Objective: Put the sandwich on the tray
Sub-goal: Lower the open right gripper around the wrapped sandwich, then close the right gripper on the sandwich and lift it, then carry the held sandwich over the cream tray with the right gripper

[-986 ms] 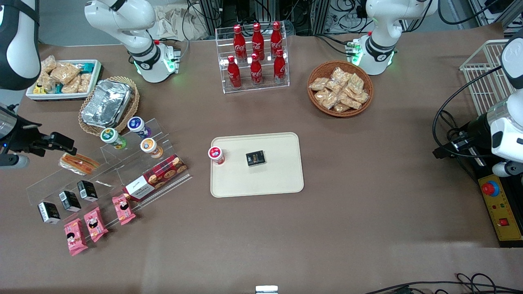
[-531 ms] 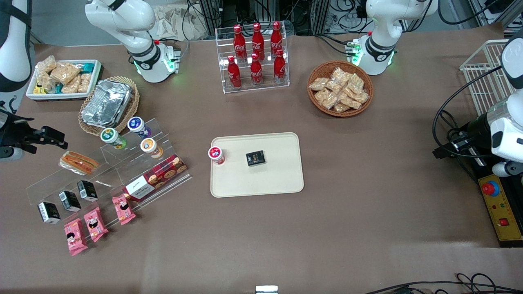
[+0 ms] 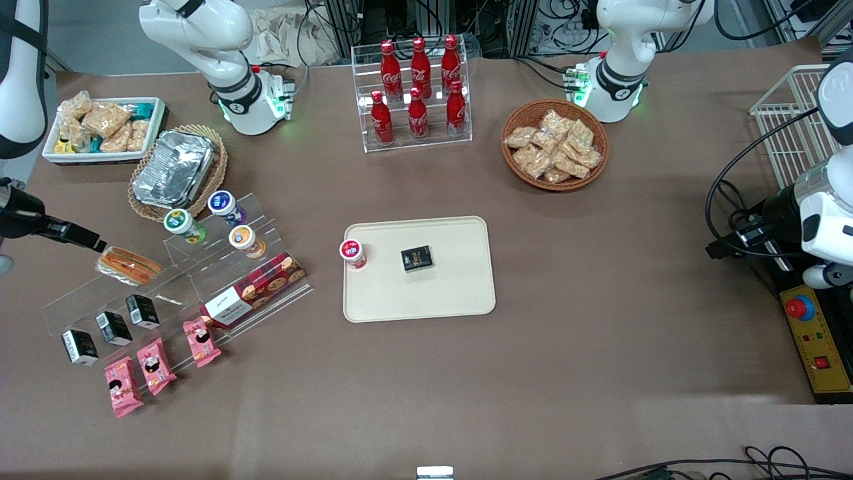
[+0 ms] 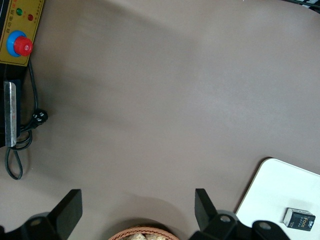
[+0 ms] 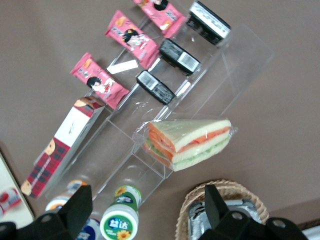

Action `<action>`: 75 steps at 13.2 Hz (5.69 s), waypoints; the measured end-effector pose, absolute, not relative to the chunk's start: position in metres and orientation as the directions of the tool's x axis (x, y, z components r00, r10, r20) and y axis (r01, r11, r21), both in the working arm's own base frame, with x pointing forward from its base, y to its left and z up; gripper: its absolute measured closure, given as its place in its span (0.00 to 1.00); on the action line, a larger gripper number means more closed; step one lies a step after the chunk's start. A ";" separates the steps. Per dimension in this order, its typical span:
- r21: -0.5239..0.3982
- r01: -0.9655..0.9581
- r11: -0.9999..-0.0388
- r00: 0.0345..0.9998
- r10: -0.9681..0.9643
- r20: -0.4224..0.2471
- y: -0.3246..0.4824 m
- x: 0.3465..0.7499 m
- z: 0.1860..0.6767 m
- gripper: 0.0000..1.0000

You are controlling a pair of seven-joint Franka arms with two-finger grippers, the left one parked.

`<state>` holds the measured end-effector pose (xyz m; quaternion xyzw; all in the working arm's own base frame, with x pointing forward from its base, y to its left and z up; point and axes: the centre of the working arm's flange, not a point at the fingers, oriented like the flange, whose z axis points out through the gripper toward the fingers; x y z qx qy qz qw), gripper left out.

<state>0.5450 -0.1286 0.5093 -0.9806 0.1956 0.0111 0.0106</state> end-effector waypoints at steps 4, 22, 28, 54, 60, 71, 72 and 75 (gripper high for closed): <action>0.019 -0.693 -0.721 0.718 -0.692 -0.067 -0.123 0.552 0.485 0.03; 0.126 -0.978 0.166 -0.174 -0.983 -0.056 -0.171 0.550 0.398 0.06; 0.126 -0.970 0.209 -0.220 -0.972 -0.087 -0.173 0.546 0.388 0.11; -0.183 -0.396 -0.900 0.912 -0.409 0.036 -0.064 0.586 0.545 0.84; -0.152 0.195 -0.969 0.978 0.180 0.109 0.055 0.587 0.578 0.84; 0.071 0.703 -0.707 0.708 0.706 0.015 0.302 0.548 0.500 0.84; 0.076 0.726 -0.683 0.683 0.730 0.030 0.323 0.551 0.478 0.84; 0.086 0.792 -0.604 0.601 0.797 0.063 0.397 0.542 0.403 0.79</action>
